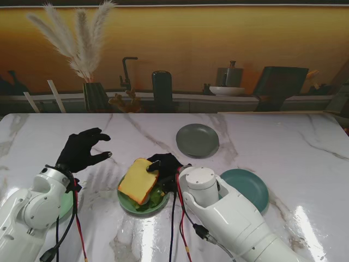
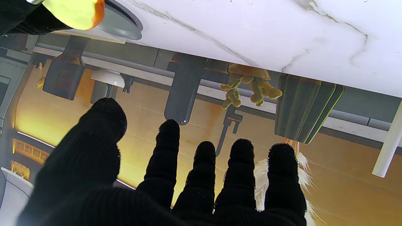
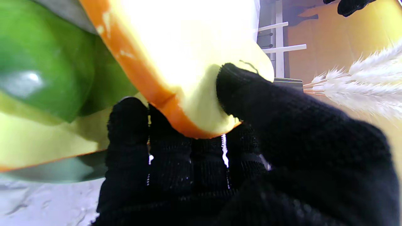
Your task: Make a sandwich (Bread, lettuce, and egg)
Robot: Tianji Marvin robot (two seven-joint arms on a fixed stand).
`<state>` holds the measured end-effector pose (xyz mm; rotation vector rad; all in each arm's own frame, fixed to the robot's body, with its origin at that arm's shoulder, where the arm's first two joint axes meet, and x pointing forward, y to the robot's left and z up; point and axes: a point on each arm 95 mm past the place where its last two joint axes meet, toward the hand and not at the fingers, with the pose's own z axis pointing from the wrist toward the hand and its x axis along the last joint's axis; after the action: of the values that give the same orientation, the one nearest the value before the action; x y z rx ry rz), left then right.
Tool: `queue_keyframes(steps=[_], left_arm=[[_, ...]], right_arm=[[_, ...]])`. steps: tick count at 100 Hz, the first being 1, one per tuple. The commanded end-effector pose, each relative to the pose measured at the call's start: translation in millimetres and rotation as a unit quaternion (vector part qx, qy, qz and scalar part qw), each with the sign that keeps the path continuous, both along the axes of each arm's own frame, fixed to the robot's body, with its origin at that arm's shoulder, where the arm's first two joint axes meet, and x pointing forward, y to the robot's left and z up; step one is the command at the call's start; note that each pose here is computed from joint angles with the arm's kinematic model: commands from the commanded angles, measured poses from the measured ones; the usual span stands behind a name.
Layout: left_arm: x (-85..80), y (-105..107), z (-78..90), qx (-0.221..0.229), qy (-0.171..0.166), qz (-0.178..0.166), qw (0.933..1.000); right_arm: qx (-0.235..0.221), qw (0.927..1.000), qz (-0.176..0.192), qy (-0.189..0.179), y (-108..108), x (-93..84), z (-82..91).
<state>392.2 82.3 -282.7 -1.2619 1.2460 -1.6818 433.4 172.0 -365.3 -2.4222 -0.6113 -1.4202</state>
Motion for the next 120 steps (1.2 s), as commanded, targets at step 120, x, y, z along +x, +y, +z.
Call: queue_keyframes(steps=[120], left_arm=[[1.0,-2.5,-0.8,-0.01,0.002,-0.013,0.9999]], right_arm=[[0.011,0.9917,0.032,-0.124,-1.9,-5.2,3.2]])
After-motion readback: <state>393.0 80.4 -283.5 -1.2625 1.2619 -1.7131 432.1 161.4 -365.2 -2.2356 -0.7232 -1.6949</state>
